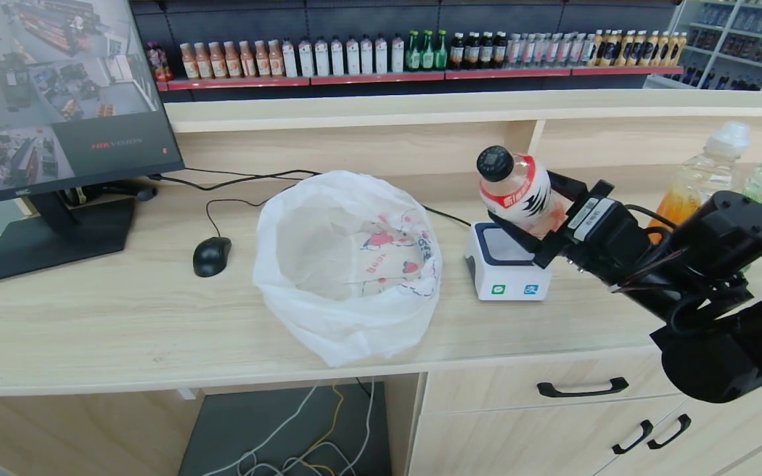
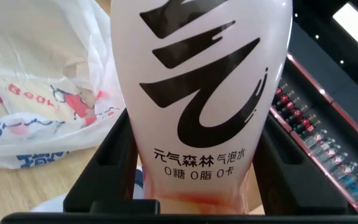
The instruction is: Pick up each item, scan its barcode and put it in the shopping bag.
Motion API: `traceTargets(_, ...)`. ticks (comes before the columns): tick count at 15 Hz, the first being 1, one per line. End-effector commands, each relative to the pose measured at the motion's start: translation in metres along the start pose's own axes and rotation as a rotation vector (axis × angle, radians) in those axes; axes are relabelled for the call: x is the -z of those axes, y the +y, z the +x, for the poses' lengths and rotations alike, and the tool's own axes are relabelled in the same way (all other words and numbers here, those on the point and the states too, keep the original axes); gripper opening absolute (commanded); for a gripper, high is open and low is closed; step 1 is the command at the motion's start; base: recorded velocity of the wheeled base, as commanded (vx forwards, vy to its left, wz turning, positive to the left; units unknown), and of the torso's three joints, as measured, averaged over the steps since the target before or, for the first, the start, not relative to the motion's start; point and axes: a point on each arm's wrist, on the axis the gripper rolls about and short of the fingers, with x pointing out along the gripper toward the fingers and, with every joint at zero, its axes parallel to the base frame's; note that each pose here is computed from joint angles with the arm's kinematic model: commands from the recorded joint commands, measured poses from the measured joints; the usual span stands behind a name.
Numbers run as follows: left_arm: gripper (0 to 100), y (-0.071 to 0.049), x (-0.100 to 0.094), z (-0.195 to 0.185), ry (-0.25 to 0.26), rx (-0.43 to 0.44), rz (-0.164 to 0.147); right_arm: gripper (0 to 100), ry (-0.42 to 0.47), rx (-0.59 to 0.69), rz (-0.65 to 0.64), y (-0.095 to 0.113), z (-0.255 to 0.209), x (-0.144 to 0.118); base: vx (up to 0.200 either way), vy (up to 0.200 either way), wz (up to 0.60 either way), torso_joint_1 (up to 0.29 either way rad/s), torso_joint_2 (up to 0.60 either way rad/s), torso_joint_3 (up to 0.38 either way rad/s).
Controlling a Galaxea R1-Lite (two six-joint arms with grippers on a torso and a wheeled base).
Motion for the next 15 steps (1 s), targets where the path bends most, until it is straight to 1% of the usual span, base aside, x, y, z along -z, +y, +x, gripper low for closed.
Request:
traceTargets(1,100,0.000,0.000,0.000,0.001,-0.001,0.000,0,0.012,-0.013,-0.026,0.003,0.000,0.009,0.000,0.000,0.00,0.000,0.00,0.000)
traceTargets(3,100,0.000,0.000,0.000,0.001,-0.001,0.000,0,-0.011,-0.030,-0.052,0.004,0.001,0.009,0.000,0.000,0.00,0.000,0.00,0.000)
traceTargets(4,100,0.000,0.000,0.000,0.000,-0.001,0.000,0,-0.043,-0.055,-0.080,0.004,0.002,0.009,0.000,0.000,0.00,0.000,0.00,0.000)
traceTargets(6,100,0.000,0.000,0.000,0.000,-0.001,0.000,0,-0.062,-0.092,-0.085,0.010,0.001,0.013,0.000,0.000,0.00,0.000,0.00,0.000)
traceTargets(8,100,0.000,0.000,0.000,0.000,-0.001,0.000,0,-0.113,-0.097,-0.108,0.002,0.006,0.013,0.000,0.000,0.00,0.000,0.00,0.000)
traceTargets(11,100,0.000,0.000,0.000,0.001,-0.001,0.000,0,-0.172,-0.139,-0.140,0.001,0.005,0.013,0.000,0.000,0.00,0.000,0.00,0.000)
traceTargets(13,100,0.000,0.000,0.000,0.001,-0.001,0.000,0,-0.179,-0.168,-0.148,0.003,0.003,0.023,0.000,0.000,0.00,0.000,0.00,0.000)
traceTargets(15,100,0.000,0.000,0.000,0.001,-0.001,0.000,0,-0.195,-0.177,-0.154,0.001,0.004,0.027,0.000,0.000,0.00,0.000,0.00,0.000)
